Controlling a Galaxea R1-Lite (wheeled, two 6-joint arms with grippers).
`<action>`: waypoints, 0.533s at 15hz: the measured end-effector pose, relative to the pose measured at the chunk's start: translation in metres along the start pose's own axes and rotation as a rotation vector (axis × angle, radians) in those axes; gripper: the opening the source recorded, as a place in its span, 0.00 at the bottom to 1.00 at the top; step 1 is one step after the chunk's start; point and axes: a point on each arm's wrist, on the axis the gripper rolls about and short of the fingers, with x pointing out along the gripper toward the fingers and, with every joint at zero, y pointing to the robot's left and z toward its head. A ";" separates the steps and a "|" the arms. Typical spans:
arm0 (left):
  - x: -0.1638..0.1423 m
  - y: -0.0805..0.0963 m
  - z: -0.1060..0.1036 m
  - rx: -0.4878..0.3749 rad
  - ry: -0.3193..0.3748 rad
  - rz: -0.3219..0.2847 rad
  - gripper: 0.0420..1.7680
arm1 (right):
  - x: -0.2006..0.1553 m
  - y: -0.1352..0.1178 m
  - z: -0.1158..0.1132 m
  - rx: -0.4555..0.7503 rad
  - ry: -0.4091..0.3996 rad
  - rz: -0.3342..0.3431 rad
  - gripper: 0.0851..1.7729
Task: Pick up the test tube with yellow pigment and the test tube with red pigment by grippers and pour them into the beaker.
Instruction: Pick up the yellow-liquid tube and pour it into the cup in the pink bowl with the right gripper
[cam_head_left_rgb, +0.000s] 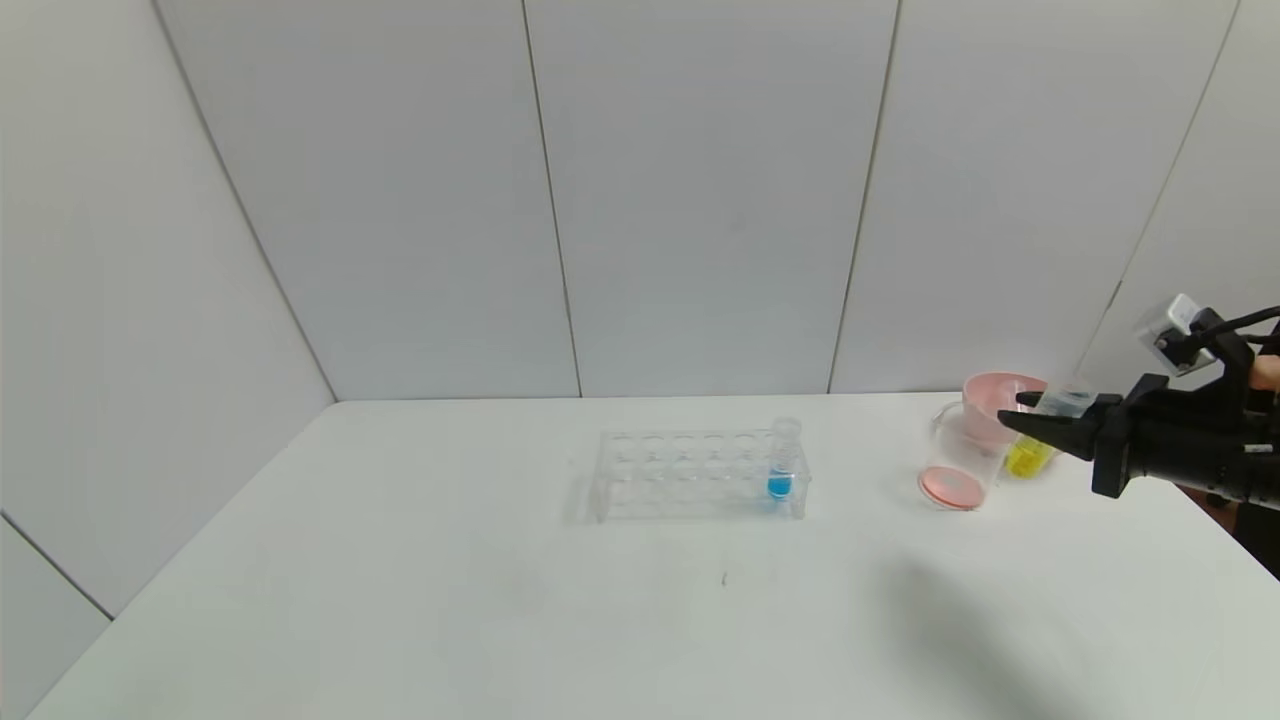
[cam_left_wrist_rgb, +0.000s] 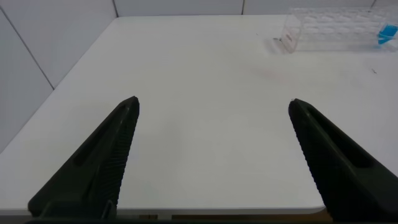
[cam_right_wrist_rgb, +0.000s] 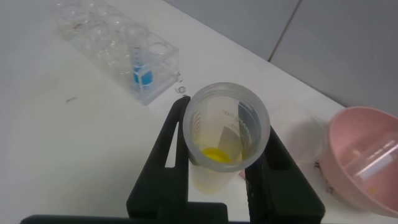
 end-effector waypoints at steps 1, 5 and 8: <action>0.000 0.000 0.000 0.000 0.000 0.000 0.97 | -0.002 -0.012 0.002 -0.007 -0.003 -0.023 0.29; 0.000 0.000 0.000 0.000 0.000 0.000 0.97 | -0.005 -0.047 0.003 0.031 0.045 -0.052 0.29; 0.000 0.000 0.000 0.000 0.000 0.000 0.97 | -0.010 -0.066 0.008 0.018 0.136 -0.048 0.29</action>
